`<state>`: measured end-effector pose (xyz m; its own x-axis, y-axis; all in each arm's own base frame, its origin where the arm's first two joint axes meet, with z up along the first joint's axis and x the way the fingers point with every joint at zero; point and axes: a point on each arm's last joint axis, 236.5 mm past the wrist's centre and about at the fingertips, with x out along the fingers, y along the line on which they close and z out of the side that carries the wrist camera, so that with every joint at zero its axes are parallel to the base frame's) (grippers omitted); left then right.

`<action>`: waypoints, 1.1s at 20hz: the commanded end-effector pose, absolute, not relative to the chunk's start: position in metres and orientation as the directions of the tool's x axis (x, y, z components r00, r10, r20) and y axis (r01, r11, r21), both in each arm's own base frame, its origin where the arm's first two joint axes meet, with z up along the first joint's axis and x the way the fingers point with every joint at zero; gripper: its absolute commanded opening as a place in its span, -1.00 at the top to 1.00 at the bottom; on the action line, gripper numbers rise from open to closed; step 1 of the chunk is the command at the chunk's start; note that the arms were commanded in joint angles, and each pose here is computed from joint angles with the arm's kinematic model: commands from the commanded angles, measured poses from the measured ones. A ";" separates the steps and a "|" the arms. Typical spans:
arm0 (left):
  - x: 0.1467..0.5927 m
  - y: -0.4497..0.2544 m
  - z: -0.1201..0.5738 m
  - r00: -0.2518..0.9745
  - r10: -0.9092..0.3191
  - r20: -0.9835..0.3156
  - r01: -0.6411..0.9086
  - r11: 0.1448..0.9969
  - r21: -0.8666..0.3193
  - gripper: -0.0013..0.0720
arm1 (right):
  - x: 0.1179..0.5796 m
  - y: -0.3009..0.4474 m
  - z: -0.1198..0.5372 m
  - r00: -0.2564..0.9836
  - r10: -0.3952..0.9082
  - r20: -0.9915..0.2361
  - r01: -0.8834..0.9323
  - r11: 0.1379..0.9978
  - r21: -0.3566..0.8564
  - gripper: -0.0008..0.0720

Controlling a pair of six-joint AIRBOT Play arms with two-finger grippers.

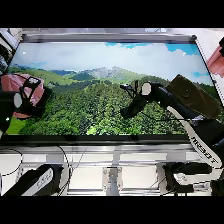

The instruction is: Fold the clothes and pants, and hang the long-sleeved shirts on hangers.

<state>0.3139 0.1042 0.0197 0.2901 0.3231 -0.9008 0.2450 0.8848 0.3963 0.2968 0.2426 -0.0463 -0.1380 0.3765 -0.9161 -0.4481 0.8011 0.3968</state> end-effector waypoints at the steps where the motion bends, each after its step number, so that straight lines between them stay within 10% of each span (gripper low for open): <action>1: 0.328 0.142 -0.016 0.221 0.417 -0.882 0.254 0.848 0.464 -0.39 | 0.296 0.245 -0.046 -0.142 0.384 -0.912 -0.444 0.799 0.406 0.94; 22: 0.361 0.179 -0.035 0.291 0.484 -0.825 -0.016 0.865 0.502 -0.27 | 0.296 0.245 -0.046 -0.140 0.384 -0.913 -0.445 0.799 0.405 0.94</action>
<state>0.3628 0.1816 -0.0250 0.3078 0.5095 -0.8035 0.0075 0.8432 0.5376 0.2963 0.2444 -0.0455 -0.1400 0.3843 -0.9125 -0.4444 0.7992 0.4047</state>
